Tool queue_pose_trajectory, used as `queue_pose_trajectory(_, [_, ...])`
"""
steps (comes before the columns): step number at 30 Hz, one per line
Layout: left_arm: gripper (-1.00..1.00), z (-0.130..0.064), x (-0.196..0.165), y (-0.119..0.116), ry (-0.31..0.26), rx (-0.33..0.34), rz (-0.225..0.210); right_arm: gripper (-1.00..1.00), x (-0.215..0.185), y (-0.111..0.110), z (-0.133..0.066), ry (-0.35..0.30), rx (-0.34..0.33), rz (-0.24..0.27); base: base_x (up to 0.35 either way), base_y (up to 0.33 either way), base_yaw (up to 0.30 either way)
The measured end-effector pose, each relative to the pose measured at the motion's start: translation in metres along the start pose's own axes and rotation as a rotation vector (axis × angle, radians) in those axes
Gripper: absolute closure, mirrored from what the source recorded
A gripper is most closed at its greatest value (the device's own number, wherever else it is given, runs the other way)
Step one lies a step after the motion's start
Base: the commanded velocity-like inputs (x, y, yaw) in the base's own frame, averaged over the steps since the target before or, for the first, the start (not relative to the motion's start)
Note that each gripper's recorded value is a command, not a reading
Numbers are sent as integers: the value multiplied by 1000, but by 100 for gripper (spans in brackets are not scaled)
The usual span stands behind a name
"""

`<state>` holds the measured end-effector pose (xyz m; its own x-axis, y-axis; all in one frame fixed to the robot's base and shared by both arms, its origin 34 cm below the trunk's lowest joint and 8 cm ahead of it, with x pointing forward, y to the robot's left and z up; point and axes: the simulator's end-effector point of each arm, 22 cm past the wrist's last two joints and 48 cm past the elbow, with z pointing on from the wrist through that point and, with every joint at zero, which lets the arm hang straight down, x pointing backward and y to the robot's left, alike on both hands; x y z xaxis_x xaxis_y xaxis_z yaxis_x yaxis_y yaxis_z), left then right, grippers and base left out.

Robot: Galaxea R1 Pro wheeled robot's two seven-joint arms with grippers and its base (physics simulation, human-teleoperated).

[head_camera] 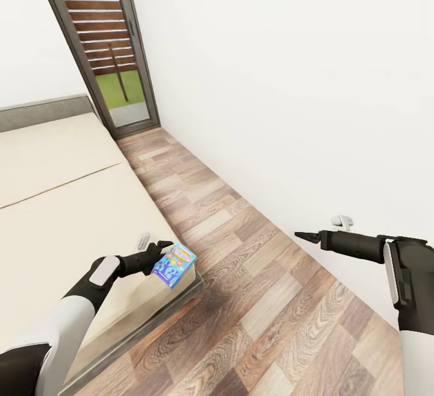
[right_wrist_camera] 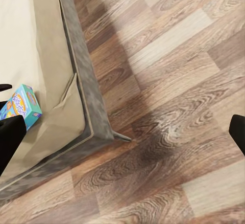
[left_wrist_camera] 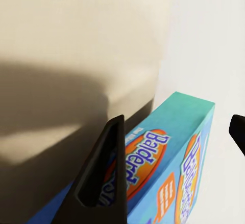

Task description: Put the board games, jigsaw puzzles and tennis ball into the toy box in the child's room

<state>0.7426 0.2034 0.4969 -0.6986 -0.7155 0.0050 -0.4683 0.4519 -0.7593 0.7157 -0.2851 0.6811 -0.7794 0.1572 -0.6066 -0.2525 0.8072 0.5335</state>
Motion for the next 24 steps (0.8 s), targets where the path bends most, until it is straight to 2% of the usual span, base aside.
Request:
queue_pose_trajectory(15, [-100,0,0,1,0,-3,4,-100,0,0,0,0,0,0,0,0,-9])
queue_pose_trajectory(24, [-100,0,-1,1,-1,-3,4,-100,0,0,0,0,0,0,0,0,-107])
